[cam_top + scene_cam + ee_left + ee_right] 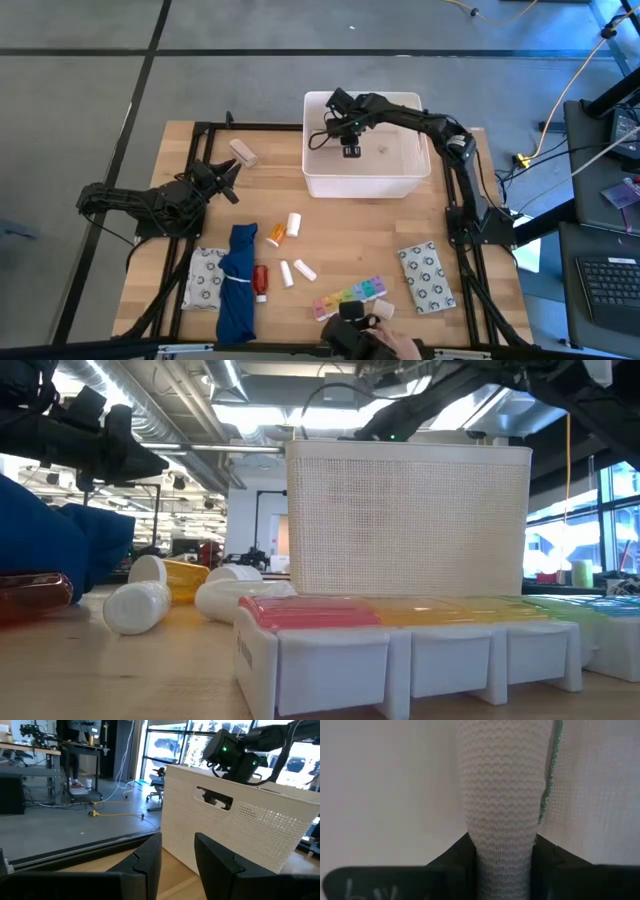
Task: Pick & place medical supplies in basket/bin
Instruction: Put the rolled brown bandage into the white container
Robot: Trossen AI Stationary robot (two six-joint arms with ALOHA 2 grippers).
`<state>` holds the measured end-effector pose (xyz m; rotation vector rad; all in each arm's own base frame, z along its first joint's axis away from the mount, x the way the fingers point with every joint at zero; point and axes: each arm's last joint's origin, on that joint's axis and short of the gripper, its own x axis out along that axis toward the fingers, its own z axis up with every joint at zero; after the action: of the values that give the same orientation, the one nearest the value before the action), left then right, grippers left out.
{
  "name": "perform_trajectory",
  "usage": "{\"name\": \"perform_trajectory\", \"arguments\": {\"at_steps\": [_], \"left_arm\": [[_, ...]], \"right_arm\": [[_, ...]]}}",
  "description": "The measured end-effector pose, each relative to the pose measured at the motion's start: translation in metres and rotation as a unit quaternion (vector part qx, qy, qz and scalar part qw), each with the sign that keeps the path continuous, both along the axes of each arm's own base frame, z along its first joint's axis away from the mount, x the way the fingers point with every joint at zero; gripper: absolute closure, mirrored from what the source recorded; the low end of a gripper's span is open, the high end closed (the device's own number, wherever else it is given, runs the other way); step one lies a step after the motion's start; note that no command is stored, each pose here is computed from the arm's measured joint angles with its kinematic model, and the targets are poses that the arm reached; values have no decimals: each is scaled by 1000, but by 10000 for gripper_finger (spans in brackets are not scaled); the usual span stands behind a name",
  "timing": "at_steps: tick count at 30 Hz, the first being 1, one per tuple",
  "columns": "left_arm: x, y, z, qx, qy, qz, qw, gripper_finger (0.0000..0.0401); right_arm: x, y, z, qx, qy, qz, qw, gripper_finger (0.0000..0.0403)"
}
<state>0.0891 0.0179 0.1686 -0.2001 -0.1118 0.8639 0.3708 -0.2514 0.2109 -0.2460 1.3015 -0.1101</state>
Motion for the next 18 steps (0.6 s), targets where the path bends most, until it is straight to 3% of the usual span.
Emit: {"name": "perform_trajectory", "arguments": {"at_steps": [11,18], "left_arm": [[0,0,0,0,1,9,1000,290],[0,0,0,0,1,11,1000,290]], "right_arm": [[3,-4,-1,-29,-5,-8,1000,255],[5,-5,0,-39,-12,-11,999,180]]}}
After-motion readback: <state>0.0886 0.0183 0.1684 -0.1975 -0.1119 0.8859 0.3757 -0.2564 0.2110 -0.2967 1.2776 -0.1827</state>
